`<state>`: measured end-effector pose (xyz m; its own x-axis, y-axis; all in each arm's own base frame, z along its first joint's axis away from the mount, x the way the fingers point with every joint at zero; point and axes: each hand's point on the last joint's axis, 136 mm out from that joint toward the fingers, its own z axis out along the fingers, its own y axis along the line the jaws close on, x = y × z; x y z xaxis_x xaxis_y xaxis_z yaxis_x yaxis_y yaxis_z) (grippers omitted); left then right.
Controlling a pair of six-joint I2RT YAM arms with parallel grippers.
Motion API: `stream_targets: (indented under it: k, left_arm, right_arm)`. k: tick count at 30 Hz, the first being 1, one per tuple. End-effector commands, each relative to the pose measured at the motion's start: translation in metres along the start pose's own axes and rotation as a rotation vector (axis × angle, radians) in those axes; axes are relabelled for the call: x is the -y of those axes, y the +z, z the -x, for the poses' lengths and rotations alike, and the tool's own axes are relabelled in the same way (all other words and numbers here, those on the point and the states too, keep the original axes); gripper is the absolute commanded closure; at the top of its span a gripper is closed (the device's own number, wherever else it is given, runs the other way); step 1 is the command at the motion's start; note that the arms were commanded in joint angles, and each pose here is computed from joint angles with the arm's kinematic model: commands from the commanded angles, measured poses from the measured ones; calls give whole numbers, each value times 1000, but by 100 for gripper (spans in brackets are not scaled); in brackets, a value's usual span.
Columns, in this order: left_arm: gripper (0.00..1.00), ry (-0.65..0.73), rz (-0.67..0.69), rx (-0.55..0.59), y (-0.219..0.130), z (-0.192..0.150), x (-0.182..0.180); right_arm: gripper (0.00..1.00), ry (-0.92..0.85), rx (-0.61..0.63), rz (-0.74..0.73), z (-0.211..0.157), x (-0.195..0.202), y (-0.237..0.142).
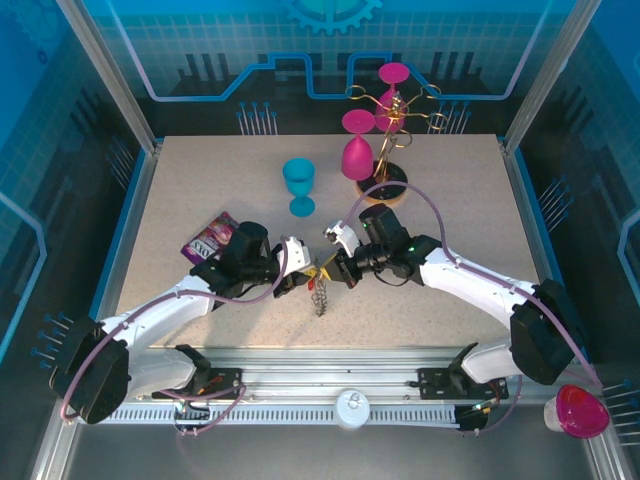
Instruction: Put the keys on the keyring
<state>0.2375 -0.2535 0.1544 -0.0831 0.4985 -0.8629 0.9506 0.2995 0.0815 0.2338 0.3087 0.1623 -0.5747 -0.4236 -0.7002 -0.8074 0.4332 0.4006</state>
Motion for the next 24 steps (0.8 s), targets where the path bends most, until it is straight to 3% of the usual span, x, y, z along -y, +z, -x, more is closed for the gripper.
stream_targets:
  k: [1, 9, 24]
  left_arm:
    - [100, 96, -47, 38, -2, 8, 17]
    - [100, 198, -34, -1, 2, 1, 25]
    - [100, 262, 15, 48, -3, 10, 23]
  right_arm:
    - [100, 47, 22, -84, 9, 21, -1]
    - [100, 77, 45, -87, 12, 22, -2]
    - [100, 109, 52, -95, 12, 24, 1]
